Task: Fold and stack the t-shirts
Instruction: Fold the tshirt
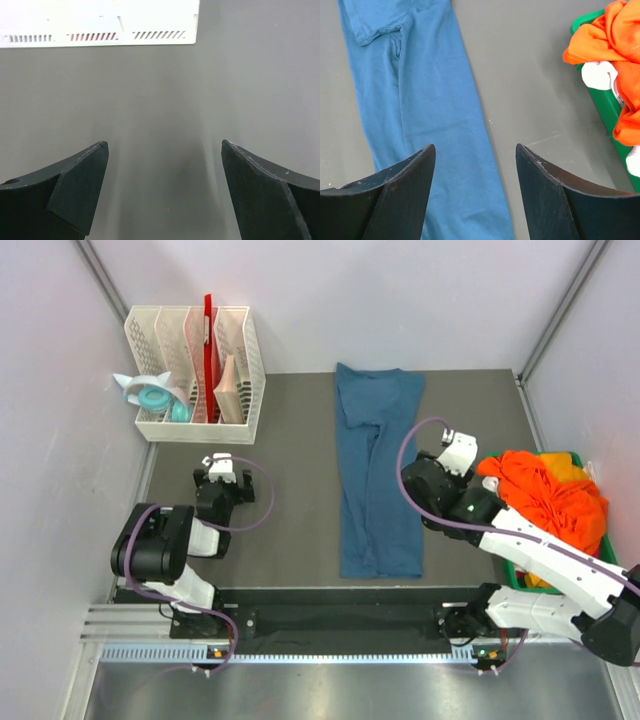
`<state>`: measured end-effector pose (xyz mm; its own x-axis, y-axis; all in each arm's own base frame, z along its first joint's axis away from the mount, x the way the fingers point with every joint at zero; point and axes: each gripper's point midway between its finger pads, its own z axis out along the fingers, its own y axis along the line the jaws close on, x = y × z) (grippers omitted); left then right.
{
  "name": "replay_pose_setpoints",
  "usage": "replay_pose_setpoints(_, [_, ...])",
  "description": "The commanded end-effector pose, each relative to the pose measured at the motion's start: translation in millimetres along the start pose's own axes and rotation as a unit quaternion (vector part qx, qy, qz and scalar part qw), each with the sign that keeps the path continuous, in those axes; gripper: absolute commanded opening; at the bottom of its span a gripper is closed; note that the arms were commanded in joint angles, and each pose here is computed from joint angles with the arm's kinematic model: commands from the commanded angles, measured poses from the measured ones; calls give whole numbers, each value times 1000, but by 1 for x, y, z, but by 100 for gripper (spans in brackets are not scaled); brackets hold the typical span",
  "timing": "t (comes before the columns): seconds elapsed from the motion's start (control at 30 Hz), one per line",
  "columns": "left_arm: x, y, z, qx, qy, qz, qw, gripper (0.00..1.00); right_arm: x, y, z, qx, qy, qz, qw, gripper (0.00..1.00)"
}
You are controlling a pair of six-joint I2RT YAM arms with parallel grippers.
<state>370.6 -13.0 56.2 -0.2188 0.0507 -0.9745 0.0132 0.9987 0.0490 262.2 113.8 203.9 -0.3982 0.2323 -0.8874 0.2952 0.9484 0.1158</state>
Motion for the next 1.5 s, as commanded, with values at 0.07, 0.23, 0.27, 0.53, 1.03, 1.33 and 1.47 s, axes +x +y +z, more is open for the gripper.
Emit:
replay_pose_setpoints(0.07, [-31,28,12,-86,-47,-52,994,99,-12,10,-3,-5,-16,4,1000,66])
replay_pose_setpoints(0.23, [-32,28,12,-87,-48,-52,994,99,-10,18,2,-19,-22,-31,999,66])
replay_pose_setpoints(0.27, [-32,28,12,-87,-47,-52,994,99,-12,23,3,-30,-26,-23,999,66])
replay_pose_setpoints(0.53, [-33,29,12,-87,-49,-52,994,99,3,36,-3,-97,-15,-8,995,67])
replay_pose_setpoints(1.03, [-31,28,12,-86,-46,-52,994,99,-3,19,-18,-119,-13,-65,991,67])
replay_pose_setpoints(1.33, [-40,23,5,-81,-66,-36,994,99,21,5,-16,-113,16,-104,988,68])
replay_pose_setpoints(1.47, [-76,19,3,-132,-60,5,989,99,18,10,-15,-117,16,-114,987,68])
